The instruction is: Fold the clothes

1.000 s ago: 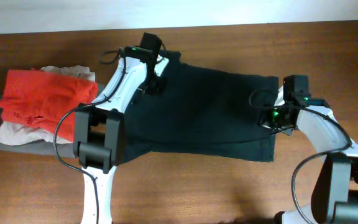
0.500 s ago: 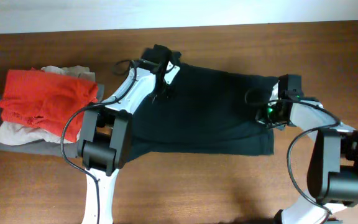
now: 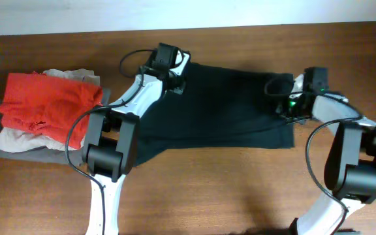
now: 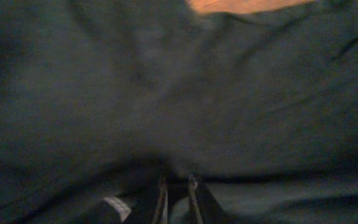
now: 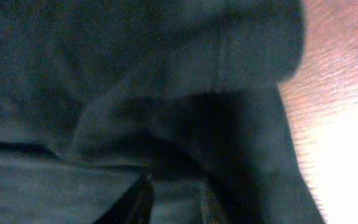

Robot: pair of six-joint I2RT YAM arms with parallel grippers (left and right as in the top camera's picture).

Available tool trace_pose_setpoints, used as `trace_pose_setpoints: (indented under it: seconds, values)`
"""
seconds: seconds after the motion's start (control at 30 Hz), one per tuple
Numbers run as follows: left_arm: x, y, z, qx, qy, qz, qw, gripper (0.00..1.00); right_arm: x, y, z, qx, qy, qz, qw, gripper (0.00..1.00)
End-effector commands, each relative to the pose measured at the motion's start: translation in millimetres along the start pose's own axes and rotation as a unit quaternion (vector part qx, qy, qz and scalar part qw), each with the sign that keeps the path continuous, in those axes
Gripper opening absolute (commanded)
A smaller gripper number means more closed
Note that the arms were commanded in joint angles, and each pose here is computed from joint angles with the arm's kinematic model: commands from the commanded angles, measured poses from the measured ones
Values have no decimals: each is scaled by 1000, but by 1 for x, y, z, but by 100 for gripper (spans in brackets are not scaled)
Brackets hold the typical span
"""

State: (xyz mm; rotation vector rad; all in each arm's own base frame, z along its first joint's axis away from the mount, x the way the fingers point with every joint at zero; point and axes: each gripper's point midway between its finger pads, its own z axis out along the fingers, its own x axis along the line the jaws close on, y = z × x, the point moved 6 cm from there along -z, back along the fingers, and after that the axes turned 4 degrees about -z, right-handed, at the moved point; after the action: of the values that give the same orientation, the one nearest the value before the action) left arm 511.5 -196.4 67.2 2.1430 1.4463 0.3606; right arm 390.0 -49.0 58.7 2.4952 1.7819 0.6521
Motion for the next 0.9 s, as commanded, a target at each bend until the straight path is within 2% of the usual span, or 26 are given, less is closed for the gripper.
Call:
trace_pose_setpoints:
  seconds: [0.0, 0.27, 0.37, 0.53, 0.6, 0.77, 0.87]
  values:
    - [17, 16, -13, 5, 17, -25, 1000, 22, -14, 4, -8, 31, 11, -1, 999, 37]
    - [18, 32, -60, 59, 34, -17, 998, 38, 7, 9, -68, 22, 13, -19, 999, 43]
    - [19, 50, -98, 62, 56, -4, 996, 36, 14, 4, -96, 10, 7, -23, 1000, 45]
    - [17, 69, -167, 60, 74, 11, 995, 24, 20, -16, -135, 12, -12, -23, 1000, 44]
    - [17, 73, -220, 53, 100, 13, 994, 23, 27, -26, -161, -2, -11, -29, 1000, 44]
    - [12, 66, -302, 35, 120, 13, 992, 23, 44, -44, -218, -72, -6, -51, 996, 45]
    - [7, 52, -347, 27, 120, 4, 992, 23, 52, -58, -249, -118, -5, -62, 991, 52]
